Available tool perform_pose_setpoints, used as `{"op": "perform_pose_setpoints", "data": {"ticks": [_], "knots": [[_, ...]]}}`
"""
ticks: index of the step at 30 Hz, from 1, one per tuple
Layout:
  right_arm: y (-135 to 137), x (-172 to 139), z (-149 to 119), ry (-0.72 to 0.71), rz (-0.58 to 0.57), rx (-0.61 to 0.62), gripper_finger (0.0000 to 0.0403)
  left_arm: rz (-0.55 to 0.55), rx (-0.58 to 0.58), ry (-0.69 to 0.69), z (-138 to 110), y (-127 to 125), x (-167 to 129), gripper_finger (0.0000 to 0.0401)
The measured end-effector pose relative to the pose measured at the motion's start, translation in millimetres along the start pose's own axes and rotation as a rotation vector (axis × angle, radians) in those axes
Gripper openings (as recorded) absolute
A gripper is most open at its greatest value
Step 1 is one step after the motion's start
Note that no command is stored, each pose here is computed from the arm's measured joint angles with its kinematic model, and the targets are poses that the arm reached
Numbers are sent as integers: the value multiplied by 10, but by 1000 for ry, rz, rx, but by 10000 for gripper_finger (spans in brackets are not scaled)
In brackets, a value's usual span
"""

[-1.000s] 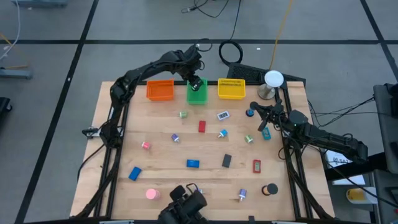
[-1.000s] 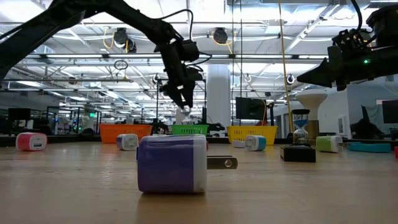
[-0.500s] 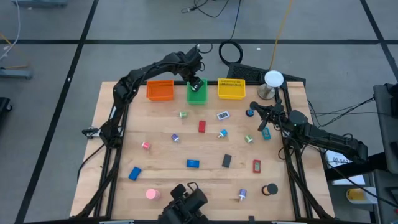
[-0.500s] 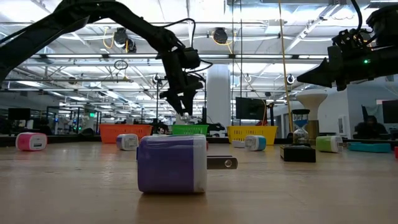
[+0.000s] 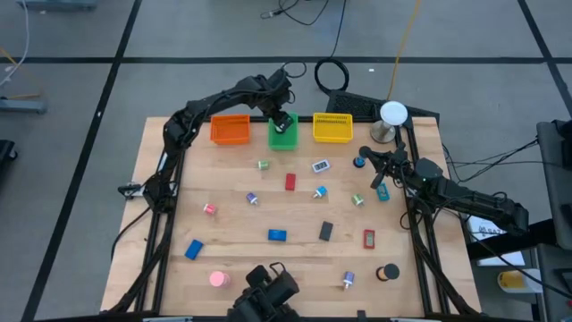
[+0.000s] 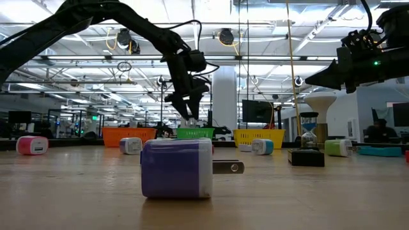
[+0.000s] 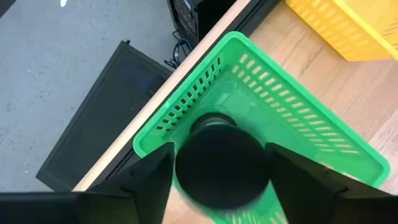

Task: Pick & Place Office items
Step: Put the white hourglass into the green bin, then put the top red digital clock into the orange bin

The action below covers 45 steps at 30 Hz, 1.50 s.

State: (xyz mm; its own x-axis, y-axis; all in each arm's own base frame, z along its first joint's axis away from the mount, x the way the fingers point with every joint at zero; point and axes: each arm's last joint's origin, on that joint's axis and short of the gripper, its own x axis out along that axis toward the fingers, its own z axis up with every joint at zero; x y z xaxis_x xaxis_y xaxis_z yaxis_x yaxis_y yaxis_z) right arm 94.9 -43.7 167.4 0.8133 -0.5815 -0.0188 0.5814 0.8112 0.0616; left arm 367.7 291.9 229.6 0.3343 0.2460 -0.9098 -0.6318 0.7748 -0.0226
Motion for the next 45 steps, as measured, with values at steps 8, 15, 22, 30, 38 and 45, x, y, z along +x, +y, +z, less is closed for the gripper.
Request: {"op": "perform_pose_setpoints", "data": {"ticks": [8, 15, 22, 30, 38, 45], "knots": [[0, 0, -1, 0, 0, 0, 0, 17, 29, -26, 12, 2, -173, 307], [0, 0, 0, 0, 0, 0, 0, 45, 96, -75, -20, -34, -703, 267], [0, 0, 0, 0, 0, 0, 0, 9, 175, -265, -362, -250, -972, 165], [0, 0, 0, 0, 0, 0, 0, -121, 233, -690, -1171, -573, -1012, 84], [0, 0, -1, 1, 0, 0, 0, -322, 244, -1028, -1865, -710, -888, 51], [0, 0, 0, 1, 0, 0, 0, -394, 252, -1014, -2179, -765, -709, 35]]}}
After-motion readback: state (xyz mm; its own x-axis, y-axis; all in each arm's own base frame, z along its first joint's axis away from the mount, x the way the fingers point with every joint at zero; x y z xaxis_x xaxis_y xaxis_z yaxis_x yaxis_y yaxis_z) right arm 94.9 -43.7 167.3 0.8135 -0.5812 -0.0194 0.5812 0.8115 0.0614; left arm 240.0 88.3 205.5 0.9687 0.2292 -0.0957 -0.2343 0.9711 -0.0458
